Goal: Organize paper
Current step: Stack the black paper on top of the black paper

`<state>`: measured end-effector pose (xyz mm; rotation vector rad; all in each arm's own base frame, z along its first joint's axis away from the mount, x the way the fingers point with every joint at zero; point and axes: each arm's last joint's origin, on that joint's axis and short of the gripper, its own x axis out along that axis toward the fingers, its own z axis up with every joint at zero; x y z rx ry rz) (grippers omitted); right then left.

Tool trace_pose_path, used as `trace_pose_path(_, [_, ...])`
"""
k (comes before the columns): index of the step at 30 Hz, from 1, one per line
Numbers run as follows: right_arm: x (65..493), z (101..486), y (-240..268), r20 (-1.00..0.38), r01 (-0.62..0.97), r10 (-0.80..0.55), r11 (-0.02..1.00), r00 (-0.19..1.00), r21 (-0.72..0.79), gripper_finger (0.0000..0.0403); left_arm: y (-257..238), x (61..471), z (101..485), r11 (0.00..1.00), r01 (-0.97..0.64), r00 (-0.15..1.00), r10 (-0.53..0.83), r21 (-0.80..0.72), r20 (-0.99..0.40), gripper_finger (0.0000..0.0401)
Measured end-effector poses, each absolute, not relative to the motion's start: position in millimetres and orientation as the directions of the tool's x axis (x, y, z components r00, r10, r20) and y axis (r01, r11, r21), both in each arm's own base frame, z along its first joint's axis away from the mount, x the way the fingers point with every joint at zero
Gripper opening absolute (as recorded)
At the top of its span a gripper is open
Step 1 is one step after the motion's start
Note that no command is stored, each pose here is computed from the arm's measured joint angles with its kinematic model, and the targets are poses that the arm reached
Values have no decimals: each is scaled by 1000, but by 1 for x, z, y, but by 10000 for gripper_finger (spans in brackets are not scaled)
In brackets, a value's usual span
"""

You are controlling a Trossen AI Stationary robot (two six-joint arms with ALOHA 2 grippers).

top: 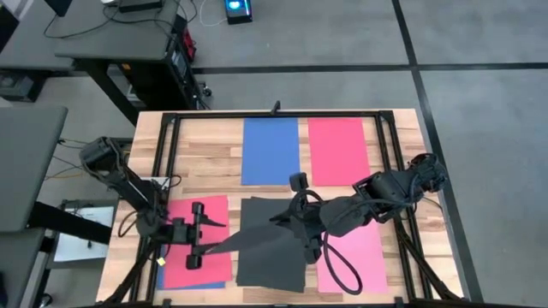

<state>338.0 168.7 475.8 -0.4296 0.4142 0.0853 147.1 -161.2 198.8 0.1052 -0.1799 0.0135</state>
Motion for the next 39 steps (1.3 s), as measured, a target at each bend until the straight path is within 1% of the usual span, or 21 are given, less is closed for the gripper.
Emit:
trace_pose_path(2, [339,476,167,-406,-159,-13,908,914,-388,0,-162,154,202,993,-26,982,3,114,190,202])
trace_pose_path(6, [341,476,163,-403,-143,-23,915,915,-378,0,-166,170,204,989,47,975,-76,142,207,211])
trace_pose_path(9, [342,476,161,-402,-135,-28,919,915,-371,0,-169,179,208,989,40,973,-70,141,218,220])
trace_pose_path(12, [342,476,161,-402,-135,-28,919,915,-371,0,-173,186,209,987,51,976,-82,151,202,231])
trace_pose_path(18, [342,476,161,-403,-136,-28,918,915,-372,0,-179,192,218,991,68,974,-91,117,206,248])
trace_pose_path(20, [342,476,161,-403,-136,-28,918,915,-372,0,-180,195,223,993,51,975,-73,108,212,250])
trace_pose_path(25, [342,476,161,-403,-136,-28,918,915,-372,0,-174,206,229,994,-55,980,35,95,196,251])
trace_pose_path(27, [342,476,161,-403,-134,-28,921,915,-367,0,-171,210,228,992,-89,981,72,88,178,245])
trace_pose_path(29, [342,476,161,-406,-134,-28,921,913,-366,0,-168,213,230,991,-118,978,104,70,178,229])
trace_pose_path(31, [342,475,161,-408,-135,-29,921,912,-366,0,-166,214,230,989,-131,977,117,69,179,197])
trace_pose_path(33, [342,475,161,-412,-137,-29,920,911,-368,0,-165,214,230,986,-144,976,128,79,176,152])
trace_pose_path(37, [342,475,162,-413,-137,-29,920,910,-368,0,-165,214,230,982,-162,975,144,98,172,42])
trace_pose_path(38, [342,475,162,-413,-137,-29,920,910,-367,0,-166,214,230,981,-162,975,143,103,173,22])
trace_pose_path(39, [342,475,161,-414,-136,-30,921,910,-364,0,-166,213,230,981,-162,975,142,106,174,12])
